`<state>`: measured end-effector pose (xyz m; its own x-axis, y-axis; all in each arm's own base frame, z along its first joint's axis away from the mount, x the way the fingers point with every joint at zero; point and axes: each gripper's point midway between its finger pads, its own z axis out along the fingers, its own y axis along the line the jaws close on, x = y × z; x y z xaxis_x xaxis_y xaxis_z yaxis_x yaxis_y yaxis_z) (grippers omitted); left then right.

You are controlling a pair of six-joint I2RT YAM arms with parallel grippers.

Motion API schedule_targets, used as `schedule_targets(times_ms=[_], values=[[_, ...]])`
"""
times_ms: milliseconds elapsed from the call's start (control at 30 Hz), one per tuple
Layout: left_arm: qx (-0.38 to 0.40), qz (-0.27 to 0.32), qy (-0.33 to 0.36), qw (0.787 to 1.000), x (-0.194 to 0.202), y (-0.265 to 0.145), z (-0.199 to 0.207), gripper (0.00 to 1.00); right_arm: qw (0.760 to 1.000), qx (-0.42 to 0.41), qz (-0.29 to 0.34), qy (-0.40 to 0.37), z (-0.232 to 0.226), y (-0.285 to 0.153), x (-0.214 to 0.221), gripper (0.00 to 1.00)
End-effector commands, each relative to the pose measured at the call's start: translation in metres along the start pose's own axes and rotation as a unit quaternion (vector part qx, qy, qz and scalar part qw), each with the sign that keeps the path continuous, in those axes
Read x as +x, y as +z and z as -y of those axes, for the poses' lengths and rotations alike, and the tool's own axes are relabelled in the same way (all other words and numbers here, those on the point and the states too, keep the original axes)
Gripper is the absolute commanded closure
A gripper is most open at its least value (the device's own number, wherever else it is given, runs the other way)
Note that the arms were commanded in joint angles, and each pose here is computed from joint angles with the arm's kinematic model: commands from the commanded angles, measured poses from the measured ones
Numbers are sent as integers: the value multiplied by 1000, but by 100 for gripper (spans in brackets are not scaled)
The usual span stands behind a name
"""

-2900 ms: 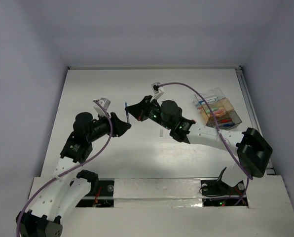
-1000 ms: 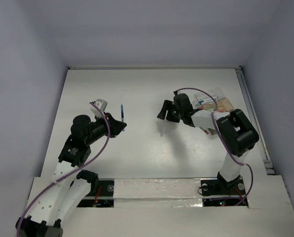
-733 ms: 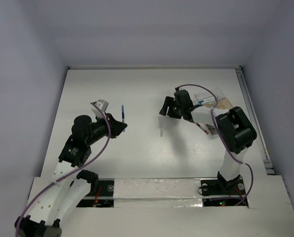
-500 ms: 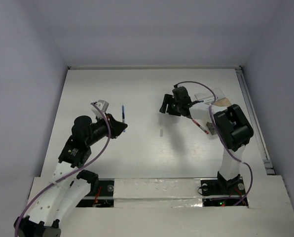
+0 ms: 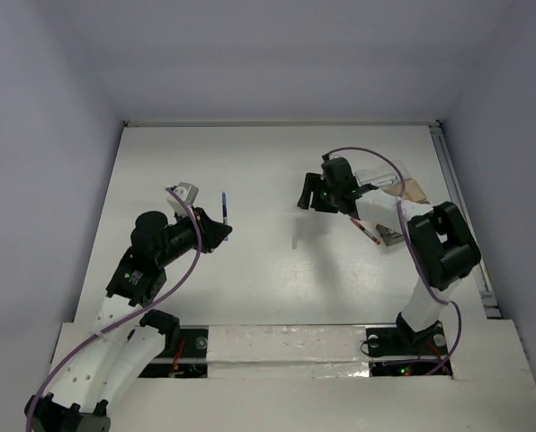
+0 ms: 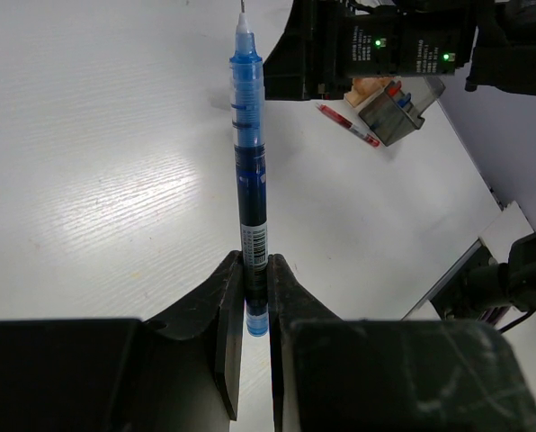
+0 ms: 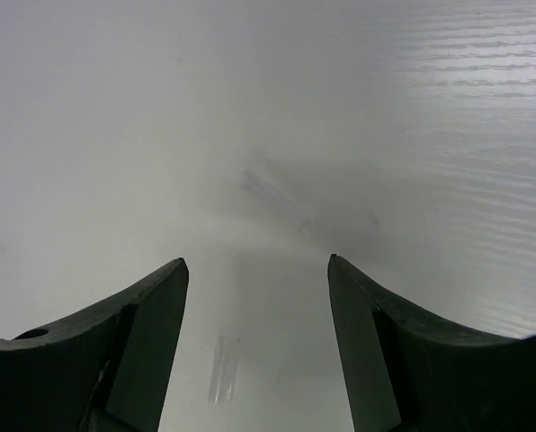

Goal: Sort the stationery into containers
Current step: Close the pen cap on the pen.

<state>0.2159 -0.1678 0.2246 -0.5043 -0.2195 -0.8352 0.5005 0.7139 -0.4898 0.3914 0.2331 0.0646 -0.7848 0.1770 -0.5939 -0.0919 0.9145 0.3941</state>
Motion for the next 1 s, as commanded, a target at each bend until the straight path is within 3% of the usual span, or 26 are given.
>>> schedule_targets(times_ms=[0,333,567,967], values=[[11,23,17,1000,-16,-2,9,100,997,-67,-15,-16,-28,-17,10,30],[11,24,17,1000,-16,-2,9,100,994,-104,-47,5,-46,18,19,28],[12,24,18,999,-16,-3,9,100,999,-33,-13,7,-26,42,1,28],[12,24,19,999,-17,-3,9,100,997,63,-20,-31,3,53,-10,30]])
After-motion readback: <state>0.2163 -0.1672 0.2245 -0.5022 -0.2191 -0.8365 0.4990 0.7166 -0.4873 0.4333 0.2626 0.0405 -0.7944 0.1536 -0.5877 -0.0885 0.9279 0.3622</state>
